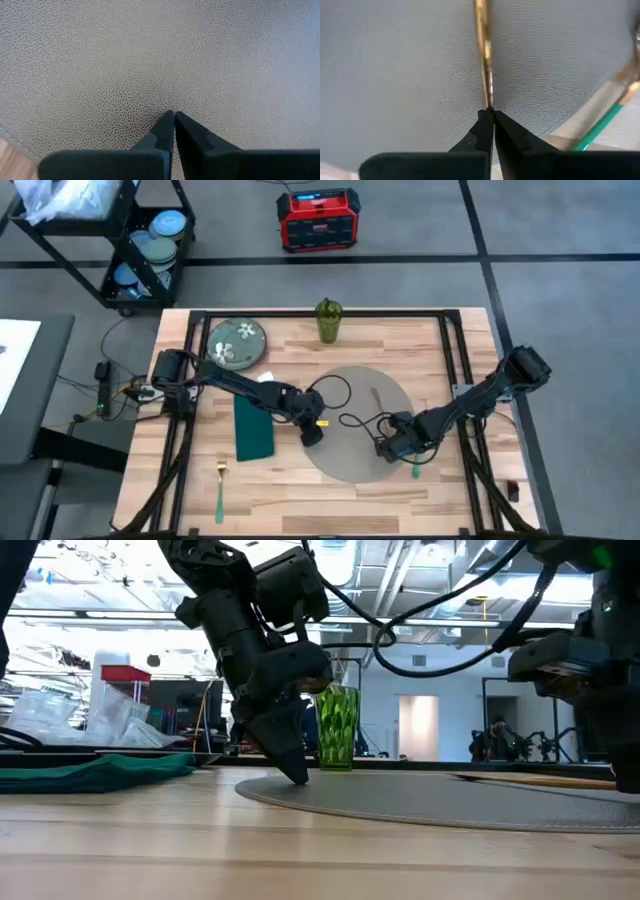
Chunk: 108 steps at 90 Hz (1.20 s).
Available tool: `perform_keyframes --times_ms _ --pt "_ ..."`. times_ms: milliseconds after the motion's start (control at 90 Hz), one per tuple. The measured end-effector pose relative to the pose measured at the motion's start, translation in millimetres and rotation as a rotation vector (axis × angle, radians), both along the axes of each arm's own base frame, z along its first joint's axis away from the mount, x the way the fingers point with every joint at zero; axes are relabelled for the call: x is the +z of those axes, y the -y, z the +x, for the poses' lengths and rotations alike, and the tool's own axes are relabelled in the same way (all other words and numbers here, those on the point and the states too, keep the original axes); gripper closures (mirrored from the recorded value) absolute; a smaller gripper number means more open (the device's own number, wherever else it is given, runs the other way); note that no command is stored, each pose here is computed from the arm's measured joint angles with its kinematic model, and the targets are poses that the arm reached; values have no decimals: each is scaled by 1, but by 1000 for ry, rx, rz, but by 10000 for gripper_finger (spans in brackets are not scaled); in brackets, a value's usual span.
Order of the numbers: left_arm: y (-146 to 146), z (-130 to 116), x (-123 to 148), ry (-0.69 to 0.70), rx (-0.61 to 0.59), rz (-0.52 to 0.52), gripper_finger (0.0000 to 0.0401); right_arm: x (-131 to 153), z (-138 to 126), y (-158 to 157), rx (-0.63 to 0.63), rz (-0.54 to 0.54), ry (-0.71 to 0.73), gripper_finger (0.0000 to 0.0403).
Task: Set table place
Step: Adjust the gold knife on the gray table mat, then move the green spoon to the right of the gold knife
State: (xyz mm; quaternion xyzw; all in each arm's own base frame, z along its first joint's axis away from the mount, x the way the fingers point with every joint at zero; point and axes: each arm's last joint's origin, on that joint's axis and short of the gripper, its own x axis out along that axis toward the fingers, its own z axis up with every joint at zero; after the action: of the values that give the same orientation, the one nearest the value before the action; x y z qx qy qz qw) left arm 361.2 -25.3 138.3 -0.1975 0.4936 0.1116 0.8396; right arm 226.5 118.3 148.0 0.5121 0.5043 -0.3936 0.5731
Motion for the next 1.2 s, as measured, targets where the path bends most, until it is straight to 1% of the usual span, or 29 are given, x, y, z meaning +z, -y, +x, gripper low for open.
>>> perform_keyframes --times_ms 200,289,378,622,667,789,833,956,1056,1133,1200 --pt "0 0 0 0 0 0 401 0 0 0 3 -1 -1 403" --pt "0 0 0 0 1 1 401 0 0 0 6 -2 -2 396" --pt "0 0 0 0 1 1 401 0 0 0 25 -5 1 374" --pt "0 0 0 0 1 2 401 0 -1 1 24 -11 -7 293" --pt "0 0 0 0 1 2 401 0 -2 2 17 -32 -11 284" --pt "0 0 0 0 2 4 401 0 -7 3 -71 -200 28 274" --pt "0 0 0 0 2 4 401 0 -10 2 -103 -233 30 274" --pt "0 0 0 -1 2 5 401 6 -22 -3 -106 -279 -39 275" --pt "0 0 0 -1 -4 9 401 10 -37 -9 -154 -338 -118 275" --pt "0 0 0 -1 -10 14 401 13 -44 -15 -135 -301 -179 275" --pt "-1 0 0 0 -14 18 401 13 -46 -18 -125 -280 -190 275"
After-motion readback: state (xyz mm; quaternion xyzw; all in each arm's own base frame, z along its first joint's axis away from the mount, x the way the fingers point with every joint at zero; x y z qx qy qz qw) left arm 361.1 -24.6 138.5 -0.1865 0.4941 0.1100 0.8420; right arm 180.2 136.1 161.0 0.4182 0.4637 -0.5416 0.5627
